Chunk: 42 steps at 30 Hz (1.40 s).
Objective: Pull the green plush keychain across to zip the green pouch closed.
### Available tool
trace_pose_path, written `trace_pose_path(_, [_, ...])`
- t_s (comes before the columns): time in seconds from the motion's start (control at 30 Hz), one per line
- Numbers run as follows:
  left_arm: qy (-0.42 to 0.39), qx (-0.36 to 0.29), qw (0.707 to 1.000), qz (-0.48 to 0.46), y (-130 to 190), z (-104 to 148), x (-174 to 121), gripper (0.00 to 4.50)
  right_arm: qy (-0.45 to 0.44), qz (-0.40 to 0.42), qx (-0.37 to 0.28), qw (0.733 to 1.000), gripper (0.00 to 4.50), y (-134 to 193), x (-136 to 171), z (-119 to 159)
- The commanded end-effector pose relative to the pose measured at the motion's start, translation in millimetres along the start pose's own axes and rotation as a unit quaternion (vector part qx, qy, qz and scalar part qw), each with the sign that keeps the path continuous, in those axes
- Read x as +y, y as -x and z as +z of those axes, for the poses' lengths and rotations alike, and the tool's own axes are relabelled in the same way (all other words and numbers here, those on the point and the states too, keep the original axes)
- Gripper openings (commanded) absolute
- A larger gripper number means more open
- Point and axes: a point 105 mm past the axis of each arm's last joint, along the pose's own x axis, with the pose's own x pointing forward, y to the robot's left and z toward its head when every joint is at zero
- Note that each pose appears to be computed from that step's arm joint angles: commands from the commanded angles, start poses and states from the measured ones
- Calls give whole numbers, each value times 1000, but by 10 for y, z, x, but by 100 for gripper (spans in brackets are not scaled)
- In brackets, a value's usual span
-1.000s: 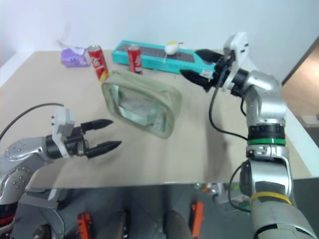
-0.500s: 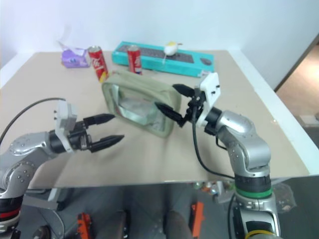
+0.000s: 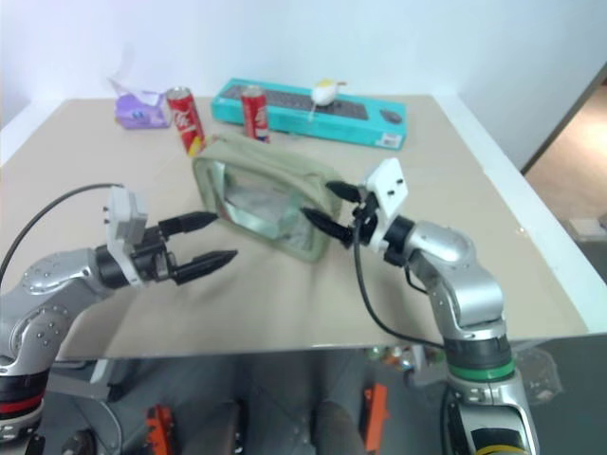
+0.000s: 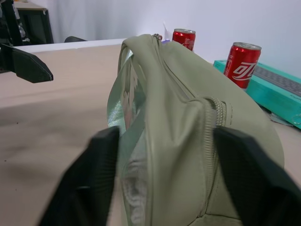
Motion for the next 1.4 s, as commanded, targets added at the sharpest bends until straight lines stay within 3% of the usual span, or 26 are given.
trace_pose_path(0.03, [-21,-17,1000,-6,-1,102,-32,450,19,4,-15,1000,153,5,-3,99])
trace_pose_path(0.17, [-19,-15,1000,-4,3,86,-25,450,19,6,-14,1000,20,-8,9,93])
trace_pose_path(0.2, [-18,-15,1000,-4,3,87,-23,450,20,7,-11,1000,9,-11,16,84])
trace_pose_path(0.37, [-16,-15,1000,-4,-8,78,-12,450,36,19,-6,999,9,-21,69,87])
trace_pose_path(0.57, [-14,-13,1000,-7,-15,68,7,450,70,85,-57,992,9,57,77,385])
trace_pose_path(0.73, [-14,-11,1000,-10,-15,67,19,450,74,138,-65,986,9,186,-52,538])
trace_pose_path(0.87, [-15,-9,1000,-11,-6,69,20,450,91,162,-36,982,9,272,-227,444])
trace_pose_path(1.07, [-17,-6,1000,-8,25,76,20,450,113,164,-14,980,9,287,-378,281])
trace_pose_path(1.23, [-19,-2,1000,-1,61,75,18,450,141,142,-60,978,9,213,-401,474])
trace_pose_path(1.4, [-19,0,1000,1,75,81,26,450,169,134,-65,974,9,239,-408,581])
